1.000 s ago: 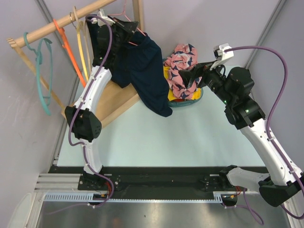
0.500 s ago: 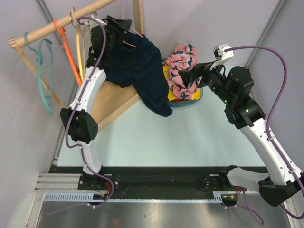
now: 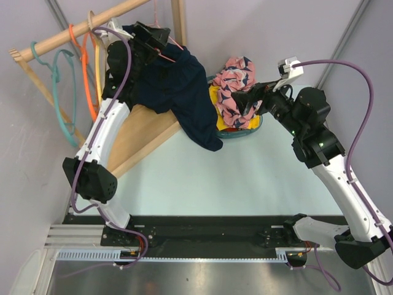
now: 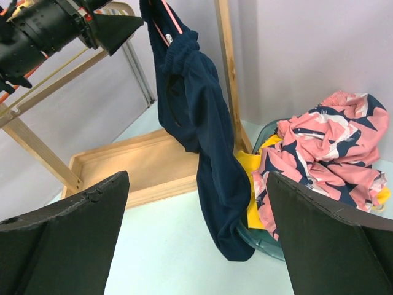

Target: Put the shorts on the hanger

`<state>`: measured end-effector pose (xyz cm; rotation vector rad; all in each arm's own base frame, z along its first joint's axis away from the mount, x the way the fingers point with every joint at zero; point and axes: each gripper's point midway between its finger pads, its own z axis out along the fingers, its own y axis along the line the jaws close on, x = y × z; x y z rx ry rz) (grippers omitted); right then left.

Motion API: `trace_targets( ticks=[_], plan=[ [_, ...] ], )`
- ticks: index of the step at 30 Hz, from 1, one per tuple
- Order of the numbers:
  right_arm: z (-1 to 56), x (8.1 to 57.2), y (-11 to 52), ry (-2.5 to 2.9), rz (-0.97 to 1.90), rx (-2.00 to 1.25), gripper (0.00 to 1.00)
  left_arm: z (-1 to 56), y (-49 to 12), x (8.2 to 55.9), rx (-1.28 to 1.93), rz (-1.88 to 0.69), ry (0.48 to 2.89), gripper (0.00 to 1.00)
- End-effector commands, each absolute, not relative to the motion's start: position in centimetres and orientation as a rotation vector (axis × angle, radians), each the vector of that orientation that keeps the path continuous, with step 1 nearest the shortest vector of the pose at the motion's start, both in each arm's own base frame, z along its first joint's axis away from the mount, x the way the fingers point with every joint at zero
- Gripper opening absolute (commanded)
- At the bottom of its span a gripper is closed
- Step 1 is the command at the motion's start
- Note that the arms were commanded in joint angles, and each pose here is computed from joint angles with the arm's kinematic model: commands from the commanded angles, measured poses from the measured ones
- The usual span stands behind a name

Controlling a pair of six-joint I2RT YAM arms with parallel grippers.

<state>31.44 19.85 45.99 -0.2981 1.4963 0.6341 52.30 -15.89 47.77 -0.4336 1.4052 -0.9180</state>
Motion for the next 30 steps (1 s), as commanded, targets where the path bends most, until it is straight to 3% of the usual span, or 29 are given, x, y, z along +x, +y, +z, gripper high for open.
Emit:
trace_targets(
  ticks=[1,12,19,26,30],
  plan=[
    [47.7,30.3,19.3,1.454,0.651,-0.295,1.0,49.3,-16.4,50.1,-0.339,-0.874,1.39,1.0],
    [46.6,29.8,18.7,1.485,0.619,-0.307,1.0,44.7,-18.6,46.6,-0.154,-0.736,1.534,1.0],
    [45.2,29.0,18.0,1.519,0.607,-0.3,1.0,42.4,-19.3,41.0,0.032,-0.631,1.582,1.0],
    [42.4,28.6,17.3,1.586,0.544,-0.354,1.0,39.3,-23.7,33.9,0.635,-0.463,1.661,1.0],
    [39.4,28.1,17.3,1.666,0.527,-0.424,1.0,35.7,-24.7,31.0,0.903,-0.433,1.836,1.0]
  ],
)
